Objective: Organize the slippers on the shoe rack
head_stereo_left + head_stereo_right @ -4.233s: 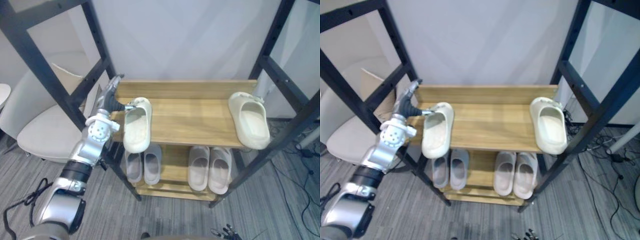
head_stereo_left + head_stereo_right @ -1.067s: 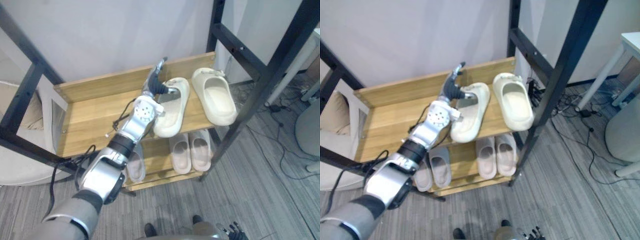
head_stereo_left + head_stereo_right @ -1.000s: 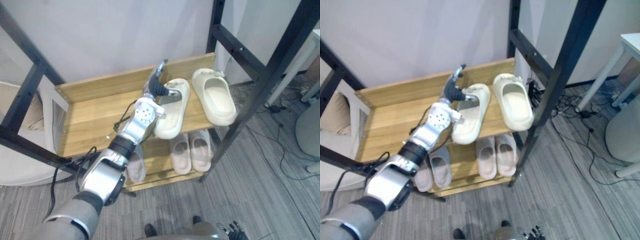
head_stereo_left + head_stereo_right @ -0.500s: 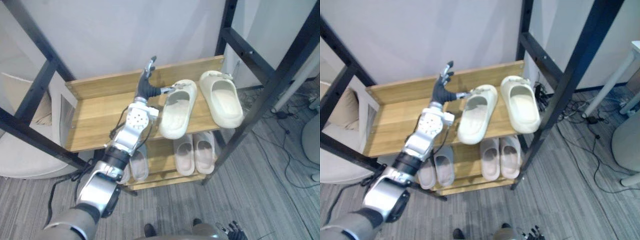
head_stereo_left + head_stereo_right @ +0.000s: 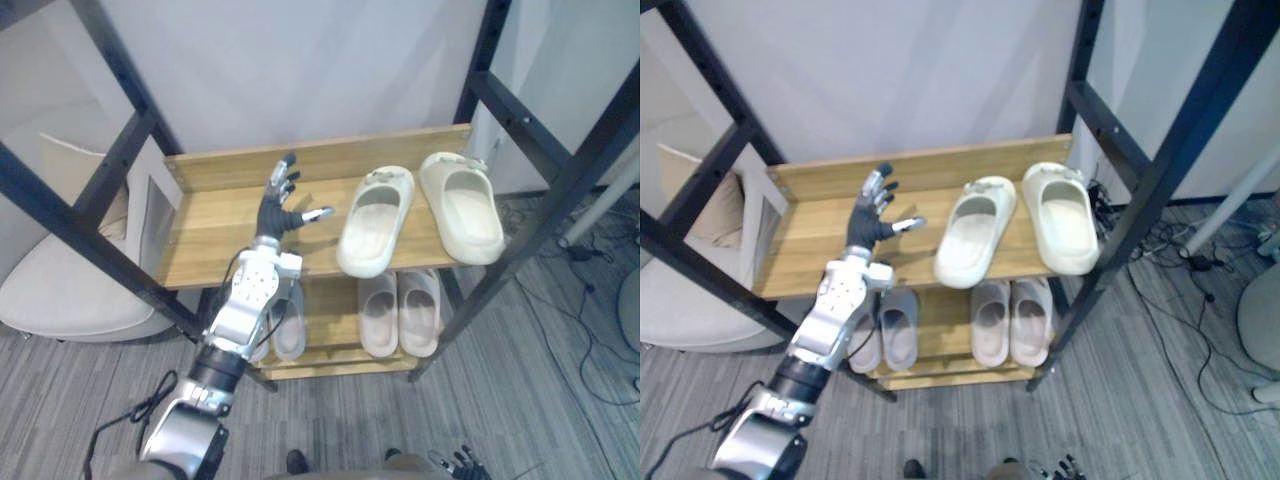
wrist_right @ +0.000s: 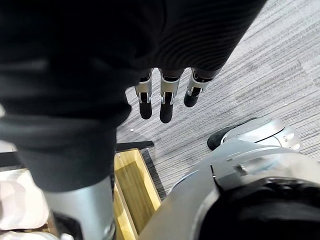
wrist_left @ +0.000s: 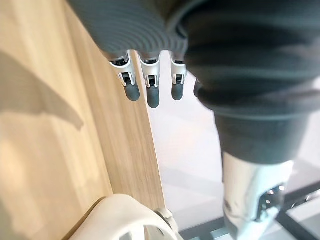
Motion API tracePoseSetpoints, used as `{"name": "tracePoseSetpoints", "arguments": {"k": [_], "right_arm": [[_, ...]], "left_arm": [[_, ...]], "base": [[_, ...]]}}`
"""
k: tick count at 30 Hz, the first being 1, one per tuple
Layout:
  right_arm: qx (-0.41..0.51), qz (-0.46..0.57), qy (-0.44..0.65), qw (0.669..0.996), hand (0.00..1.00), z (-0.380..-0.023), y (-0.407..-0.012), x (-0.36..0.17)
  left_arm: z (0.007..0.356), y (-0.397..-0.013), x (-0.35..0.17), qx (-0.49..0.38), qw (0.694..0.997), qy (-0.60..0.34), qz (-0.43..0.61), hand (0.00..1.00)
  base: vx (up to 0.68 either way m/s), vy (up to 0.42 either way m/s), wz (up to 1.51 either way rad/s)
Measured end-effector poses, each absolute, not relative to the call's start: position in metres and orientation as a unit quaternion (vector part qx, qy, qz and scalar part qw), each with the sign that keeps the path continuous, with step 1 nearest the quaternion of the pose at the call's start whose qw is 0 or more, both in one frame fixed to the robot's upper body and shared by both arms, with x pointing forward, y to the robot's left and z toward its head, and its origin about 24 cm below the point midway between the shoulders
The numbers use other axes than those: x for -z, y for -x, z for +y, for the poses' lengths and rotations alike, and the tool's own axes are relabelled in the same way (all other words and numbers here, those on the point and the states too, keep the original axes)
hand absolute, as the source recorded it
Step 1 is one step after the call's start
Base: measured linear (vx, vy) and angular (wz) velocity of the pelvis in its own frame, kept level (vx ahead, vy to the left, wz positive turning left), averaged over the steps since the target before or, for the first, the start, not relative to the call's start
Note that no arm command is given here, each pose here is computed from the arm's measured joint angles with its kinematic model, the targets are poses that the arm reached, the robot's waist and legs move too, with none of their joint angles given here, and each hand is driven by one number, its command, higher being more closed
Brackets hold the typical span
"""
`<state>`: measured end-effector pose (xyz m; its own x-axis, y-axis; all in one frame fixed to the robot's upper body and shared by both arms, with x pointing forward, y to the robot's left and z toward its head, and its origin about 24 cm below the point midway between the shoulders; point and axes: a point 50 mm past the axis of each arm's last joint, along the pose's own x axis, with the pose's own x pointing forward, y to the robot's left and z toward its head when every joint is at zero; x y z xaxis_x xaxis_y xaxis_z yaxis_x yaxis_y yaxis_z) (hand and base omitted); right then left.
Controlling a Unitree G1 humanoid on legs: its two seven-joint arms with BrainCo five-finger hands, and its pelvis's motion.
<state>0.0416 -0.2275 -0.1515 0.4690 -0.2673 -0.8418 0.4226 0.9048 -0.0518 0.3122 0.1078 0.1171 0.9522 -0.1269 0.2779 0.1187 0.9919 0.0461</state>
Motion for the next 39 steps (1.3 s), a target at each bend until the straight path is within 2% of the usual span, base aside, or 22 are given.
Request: {"name": "tracePoseSetpoints", "arguments": {"k": [7, 21, 32, 39], "right_arm": [[0.2, 0.481, -0.08, 0.85, 0.0, -0.227, -0.037, 0.152], [0.192, 0.495, -0.077, 0.844, 0.0, -0.223, -0.033, 0.155], [0.189, 0.495, -0.075, 0.845, 0.0, -0.223, -0.034, 0.155], [0.192, 0.495, -0.074, 0.844, 0.0, -0.224, -0.035, 0.155]], "left_arm": [[0.092, -0.293, -0.087, 0.119, 0.989, 0.01, -0.086, 0.0], [0.055, -0.279, -0.076, 0.214, 0.975, 0.02, -0.063, 0.0], [0.013, -0.29, -0.081, 0.273, 0.96, -0.003, -0.06, 0.0], [0.008, -0.302, -0.083, 0.263, 0.963, -0.024, -0.057, 0.0]], "base": [[0.0, -0.005, 0.09], [0.0, -0.004, 0.04], [0.0, 0.0, -0.01], [0.0, 0.0, -0.01]]}}
